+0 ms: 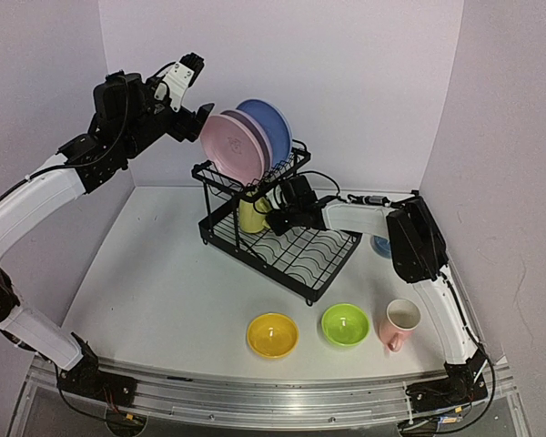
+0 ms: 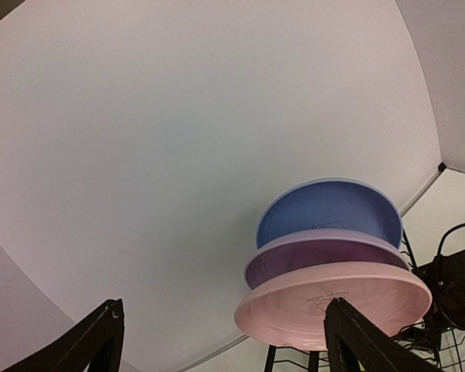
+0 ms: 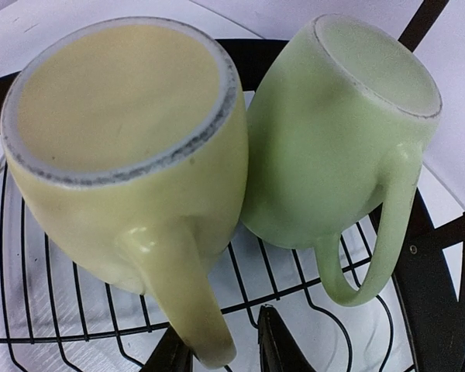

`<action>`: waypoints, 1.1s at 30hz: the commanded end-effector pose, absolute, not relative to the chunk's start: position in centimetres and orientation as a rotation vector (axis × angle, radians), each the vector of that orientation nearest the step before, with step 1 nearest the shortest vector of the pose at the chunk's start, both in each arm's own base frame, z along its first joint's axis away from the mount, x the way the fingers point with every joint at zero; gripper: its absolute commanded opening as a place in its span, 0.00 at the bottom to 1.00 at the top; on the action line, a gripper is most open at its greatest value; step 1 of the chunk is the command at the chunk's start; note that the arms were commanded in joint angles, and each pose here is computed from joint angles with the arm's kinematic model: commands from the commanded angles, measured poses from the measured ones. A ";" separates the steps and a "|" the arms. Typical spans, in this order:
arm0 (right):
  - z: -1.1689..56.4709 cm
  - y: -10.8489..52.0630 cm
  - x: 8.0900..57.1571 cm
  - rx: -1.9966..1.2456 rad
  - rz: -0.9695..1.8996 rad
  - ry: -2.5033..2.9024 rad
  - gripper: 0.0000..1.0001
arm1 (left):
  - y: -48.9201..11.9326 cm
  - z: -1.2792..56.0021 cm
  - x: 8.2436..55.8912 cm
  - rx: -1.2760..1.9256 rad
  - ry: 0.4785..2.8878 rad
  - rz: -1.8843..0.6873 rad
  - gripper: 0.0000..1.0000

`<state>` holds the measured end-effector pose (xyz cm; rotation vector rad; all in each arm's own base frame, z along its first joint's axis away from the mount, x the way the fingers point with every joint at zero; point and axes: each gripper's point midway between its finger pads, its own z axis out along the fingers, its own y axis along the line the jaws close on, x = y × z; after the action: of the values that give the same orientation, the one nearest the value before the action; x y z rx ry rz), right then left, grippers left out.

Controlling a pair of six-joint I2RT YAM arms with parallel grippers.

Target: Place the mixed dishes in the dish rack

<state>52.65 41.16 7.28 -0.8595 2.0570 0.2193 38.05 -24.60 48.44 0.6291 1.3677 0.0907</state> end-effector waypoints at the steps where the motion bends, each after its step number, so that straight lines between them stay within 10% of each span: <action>1: 9.6 41.6 53.2 -0.795 0.241 2.015 0.27 | -23.6 50.2 37.0 0.601 1.330 0.082 0.89; 20: 16.4 38.5 48.1 -0.684 0.373 2.025 0.59 | -24.7 48.5 36.0 0.669 1.363 -0.017 0.89; 24: 17.8 35.9 45.0 -0.624 0.393 2.109 0.84 | -25.1 47.9 35.4 0.696 1.372 -0.064 0.89; 33: 18.2 30.2 38.6 -0.597 0.340 2.303 0.88 | -26.2 46.8 34.5 0.737 1.356 -0.151 0.89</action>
<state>40.34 31.46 16.23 -0.6453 2.2479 0.3262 35.60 -26.17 45.12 0.7509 1.4057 -0.0788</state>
